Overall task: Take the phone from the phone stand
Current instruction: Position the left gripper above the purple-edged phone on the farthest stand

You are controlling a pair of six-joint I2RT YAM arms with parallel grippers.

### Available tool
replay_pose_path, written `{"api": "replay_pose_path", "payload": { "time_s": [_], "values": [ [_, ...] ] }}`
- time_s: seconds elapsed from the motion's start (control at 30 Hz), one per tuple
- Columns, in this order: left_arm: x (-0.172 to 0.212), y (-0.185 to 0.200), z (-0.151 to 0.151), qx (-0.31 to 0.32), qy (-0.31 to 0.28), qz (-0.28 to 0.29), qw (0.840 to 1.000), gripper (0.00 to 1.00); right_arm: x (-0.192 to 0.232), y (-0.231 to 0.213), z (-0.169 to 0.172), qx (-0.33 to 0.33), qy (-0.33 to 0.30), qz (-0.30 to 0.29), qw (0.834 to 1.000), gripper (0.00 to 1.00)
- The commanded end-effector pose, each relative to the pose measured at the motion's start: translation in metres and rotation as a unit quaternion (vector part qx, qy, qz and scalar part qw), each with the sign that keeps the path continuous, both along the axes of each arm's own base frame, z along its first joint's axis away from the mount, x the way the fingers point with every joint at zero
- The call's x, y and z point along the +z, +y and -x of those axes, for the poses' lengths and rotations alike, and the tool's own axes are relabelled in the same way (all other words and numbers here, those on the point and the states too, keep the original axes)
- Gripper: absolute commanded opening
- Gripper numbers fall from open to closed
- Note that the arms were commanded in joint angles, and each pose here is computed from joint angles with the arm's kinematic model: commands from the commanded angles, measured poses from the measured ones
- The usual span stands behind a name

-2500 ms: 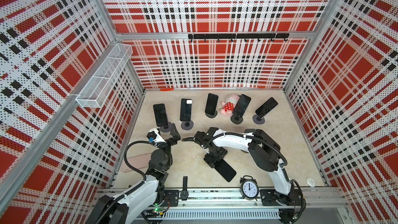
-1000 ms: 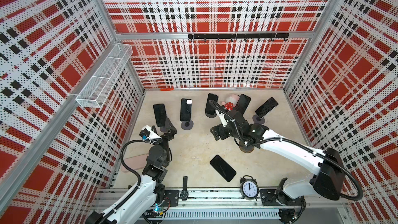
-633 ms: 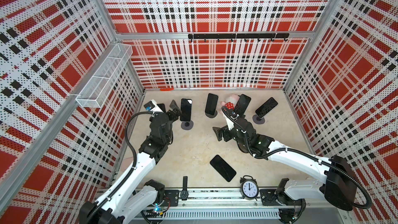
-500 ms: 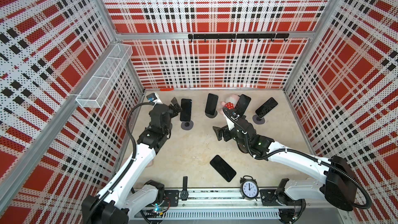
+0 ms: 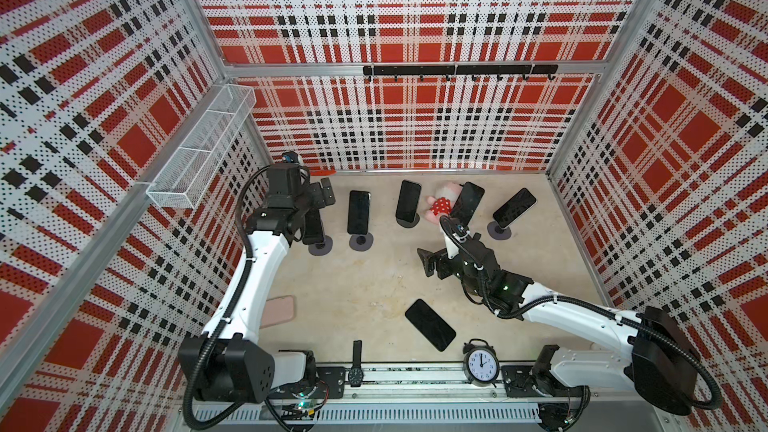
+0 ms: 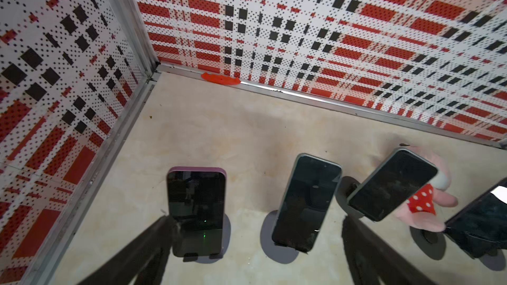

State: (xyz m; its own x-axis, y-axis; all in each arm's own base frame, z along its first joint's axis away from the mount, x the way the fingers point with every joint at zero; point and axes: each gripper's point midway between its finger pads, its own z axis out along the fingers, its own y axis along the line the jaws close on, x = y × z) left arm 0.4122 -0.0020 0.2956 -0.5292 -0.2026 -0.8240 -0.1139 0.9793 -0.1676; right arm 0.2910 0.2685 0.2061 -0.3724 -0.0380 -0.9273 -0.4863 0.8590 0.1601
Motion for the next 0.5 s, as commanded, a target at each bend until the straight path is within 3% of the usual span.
{"api": "replay_pose_path", "payload": {
  "time_s": [0.0,0.47],
  "values": [
    [-0.017,0.003,0.000,-0.035,0.050,-0.018,0.998,0.98,0.011,-0.008,0.001,-0.012,-0.018,-0.026,0.999,1.00],
    [-0.058,0.058,-0.039,0.033,0.129,-0.090,0.987,0.98,-0.001,-0.012,-0.001,-0.023,-0.011,-0.008,1.000,1.00]
  ]
}}
